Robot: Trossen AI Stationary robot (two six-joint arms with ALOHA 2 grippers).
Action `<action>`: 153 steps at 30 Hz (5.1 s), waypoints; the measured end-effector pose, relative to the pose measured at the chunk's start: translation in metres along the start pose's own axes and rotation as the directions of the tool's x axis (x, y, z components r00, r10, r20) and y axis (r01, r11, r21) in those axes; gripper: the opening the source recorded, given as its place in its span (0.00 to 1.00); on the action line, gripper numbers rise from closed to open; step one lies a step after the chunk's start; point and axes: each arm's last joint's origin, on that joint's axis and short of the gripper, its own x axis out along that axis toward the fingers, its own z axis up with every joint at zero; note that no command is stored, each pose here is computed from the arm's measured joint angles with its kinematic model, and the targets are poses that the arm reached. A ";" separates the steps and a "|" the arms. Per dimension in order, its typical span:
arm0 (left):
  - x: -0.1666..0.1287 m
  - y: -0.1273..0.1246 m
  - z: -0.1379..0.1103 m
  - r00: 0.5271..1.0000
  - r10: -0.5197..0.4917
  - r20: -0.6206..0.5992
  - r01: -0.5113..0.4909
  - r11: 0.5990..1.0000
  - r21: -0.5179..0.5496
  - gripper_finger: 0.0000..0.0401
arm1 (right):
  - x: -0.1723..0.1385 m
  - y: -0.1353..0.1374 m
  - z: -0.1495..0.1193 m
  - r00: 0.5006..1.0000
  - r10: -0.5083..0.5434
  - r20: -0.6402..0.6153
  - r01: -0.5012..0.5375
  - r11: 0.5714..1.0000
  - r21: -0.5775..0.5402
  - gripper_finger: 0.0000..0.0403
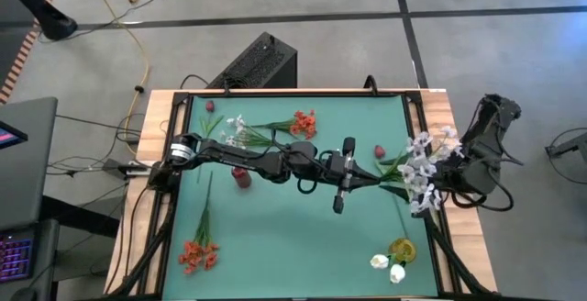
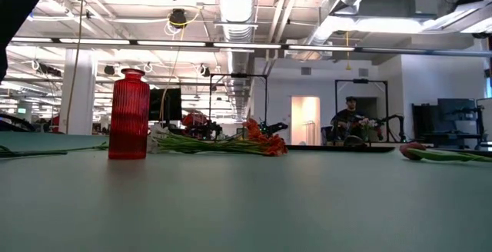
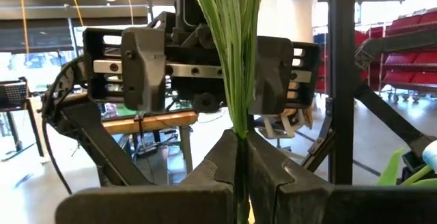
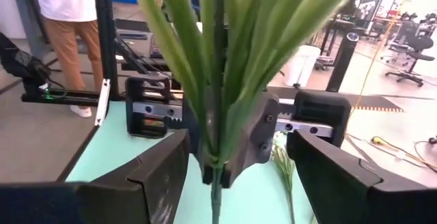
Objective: Sort flowers into vase by color
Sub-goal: Put the bottom white flowers into the yellow vase, then put the white flowers into the yellow vase
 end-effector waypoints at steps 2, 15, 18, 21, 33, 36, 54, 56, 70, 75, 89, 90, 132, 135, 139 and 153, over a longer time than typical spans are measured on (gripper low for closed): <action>0.000 0.000 0.000 1.000 0.003 -0.001 -0.003 1.000 0.000 0.00 | 0.002 -0.001 0.000 1.000 0.001 -0.001 -0.001 1.000 0.005 0.71; 0.000 0.001 0.000 0.999 0.034 -0.004 -0.034 0.999 0.000 0.00 | 0.004 -0.003 0.001 1.000 0.001 0.003 -0.001 1.000 0.027 0.54; 0.000 0.001 0.000 0.999 0.038 -0.004 -0.038 0.999 0.011 0.00 | 0.004 -0.003 0.002 1.000 0.001 0.009 -0.001 0.999 0.036 0.40; 0.000 0.002 -0.001 0.999 0.043 -0.011 -0.042 0.998 0.041 0.05 | 0.004 -0.003 0.003 1.000 0.005 0.013 -0.006 0.999 0.042 0.26; -0.006 0.001 0.000 0.981 0.075 -0.181 -0.065 0.996 0.058 0.59 | -0.011 -0.005 0.006 0.996 0.079 0.042 -0.082 0.994 0.077 0.10; -0.012 0.001 0.011 0.968 0.068 -0.243 -0.056 0.997 0.055 0.68 | -0.020 -0.009 0.005 0.991 0.129 0.042 -0.133 0.983 0.125 0.12; -0.027 0.000 0.034 0.931 0.037 -0.363 -0.020 0.999 0.050 0.74 | -0.053 0.007 -0.035 0.804 0.527 -0.275 -0.432 0.836 0.339 0.09; -0.027 0.000 0.034 0.934 0.040 -0.356 -0.024 0.999 0.047 0.74 | -0.055 0.014 -0.041 0.785 0.526 -0.326 -0.421 0.840 0.342 0.08; -0.026 0.001 0.036 0.937 0.063 -0.343 -0.055 0.998 0.035 0.74 | -0.075 0.057 -0.053 0.807 0.509 -0.300 -0.429 0.854 0.294 0.09; -0.026 0.001 0.036 0.937 0.064 -0.343 -0.057 0.998 0.031 0.74 | -0.079 0.067 -0.060 0.823 0.481 -0.301 -0.427 0.874 0.231 0.09; -0.026 0.000 0.036 0.938 0.057 -0.343 -0.054 0.998 0.019 0.74 | -0.078 0.083 -0.077 0.848 0.396 -0.351 -0.338 0.916 0.218 0.09; -0.026 0.000 0.036 0.938 0.057 -0.343 -0.054 0.998 0.019 0.74 | -0.078 0.085 -0.079 0.849 0.391 -0.355 -0.333 0.918 0.216 0.09; -0.026 0.000 0.034 0.933 0.049 -0.357 -0.026 0.997 0.071 0.74 | -0.057 0.056 -0.080 0.429 0.528 -0.733 -0.086 0.832 0.549 0.63; -0.027 0.000 0.033 0.929 0.048 -0.366 -0.021 0.997 0.079 0.74 | -0.056 0.040 -0.078 0.436 0.500 -0.749 -0.005 0.833 0.553 0.63; -0.029 0.000 0.035 0.922 0.047 -0.383 -0.014 0.996 0.087 0.74 | -0.053 0.020 -0.082 0.455 0.391 -0.800 0.130 0.860 0.494 0.63; -0.083 0.006 0.079 0.722 0.173 -0.670 -0.095 0.984 0.152 0.74 | -0.005 -0.020 -0.079 0.693 -0.032 -0.720 0.409 0.840 0.357 0.63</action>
